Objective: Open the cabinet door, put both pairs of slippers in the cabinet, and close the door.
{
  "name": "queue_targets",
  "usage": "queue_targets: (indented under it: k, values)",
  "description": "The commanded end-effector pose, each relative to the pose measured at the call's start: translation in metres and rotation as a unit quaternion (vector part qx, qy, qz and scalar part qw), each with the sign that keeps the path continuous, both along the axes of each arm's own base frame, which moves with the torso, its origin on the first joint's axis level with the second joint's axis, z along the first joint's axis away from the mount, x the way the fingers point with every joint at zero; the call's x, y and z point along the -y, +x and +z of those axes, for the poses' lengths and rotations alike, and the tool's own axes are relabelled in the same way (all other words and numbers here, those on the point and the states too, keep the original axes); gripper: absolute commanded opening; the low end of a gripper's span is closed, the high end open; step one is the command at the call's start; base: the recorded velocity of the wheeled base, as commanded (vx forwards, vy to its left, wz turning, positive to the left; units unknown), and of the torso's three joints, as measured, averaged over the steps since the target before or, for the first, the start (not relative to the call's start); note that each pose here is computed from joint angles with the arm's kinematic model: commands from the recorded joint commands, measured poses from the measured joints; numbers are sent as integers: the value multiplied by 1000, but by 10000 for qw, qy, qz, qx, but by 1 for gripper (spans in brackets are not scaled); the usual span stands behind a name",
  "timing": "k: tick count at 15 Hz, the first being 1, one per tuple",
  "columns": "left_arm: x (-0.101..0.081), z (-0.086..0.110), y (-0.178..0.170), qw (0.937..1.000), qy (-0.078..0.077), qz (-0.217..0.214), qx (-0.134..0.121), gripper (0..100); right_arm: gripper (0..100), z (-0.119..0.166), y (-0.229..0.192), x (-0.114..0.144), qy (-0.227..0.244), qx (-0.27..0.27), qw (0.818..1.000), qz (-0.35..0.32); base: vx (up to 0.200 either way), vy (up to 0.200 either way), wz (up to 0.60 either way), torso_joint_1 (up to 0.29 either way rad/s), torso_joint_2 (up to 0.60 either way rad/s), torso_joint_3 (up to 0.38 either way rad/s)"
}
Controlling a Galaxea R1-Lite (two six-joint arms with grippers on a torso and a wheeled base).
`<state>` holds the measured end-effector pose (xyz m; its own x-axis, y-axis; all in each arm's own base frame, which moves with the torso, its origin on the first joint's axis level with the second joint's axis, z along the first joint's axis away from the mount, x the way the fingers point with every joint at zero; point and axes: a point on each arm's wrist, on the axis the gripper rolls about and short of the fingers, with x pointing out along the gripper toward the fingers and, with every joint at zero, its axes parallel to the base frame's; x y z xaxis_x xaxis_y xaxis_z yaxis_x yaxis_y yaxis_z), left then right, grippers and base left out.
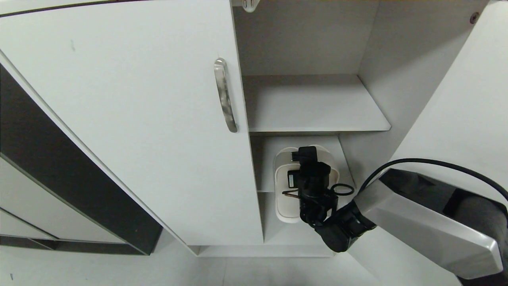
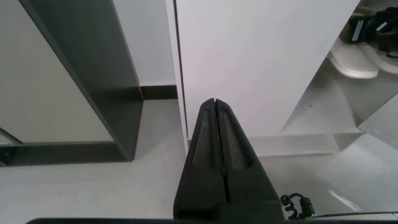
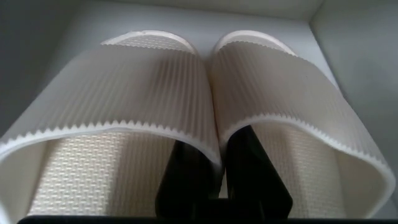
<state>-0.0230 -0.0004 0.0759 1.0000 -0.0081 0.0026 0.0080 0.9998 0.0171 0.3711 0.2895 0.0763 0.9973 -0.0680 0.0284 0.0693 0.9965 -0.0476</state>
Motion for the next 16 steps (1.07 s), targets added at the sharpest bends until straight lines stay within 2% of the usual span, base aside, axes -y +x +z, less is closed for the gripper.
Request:
queue_targets:
  k: [1,4,8,16]
  values:
    - [0,0,0,10000,-1,2,-5,0,0,5,13,-1,7,16,10000,16,0,0,0,0,0,0]
    - [0,0,0,10000,-8,10,-5,0,0,15,29,-3,58,113,9999,-31,0,0,0,0,0,0]
    - [0,0,0,10000,-8,10,-5,0,0,14,51,-1,-8,245,9995,-179,0,0,0,0,0,0]
    - [0,0,0,10000,-8,10,-5,0,0,14,62,-2,-41,199,9996,-193,0,0,0,0,0,0]
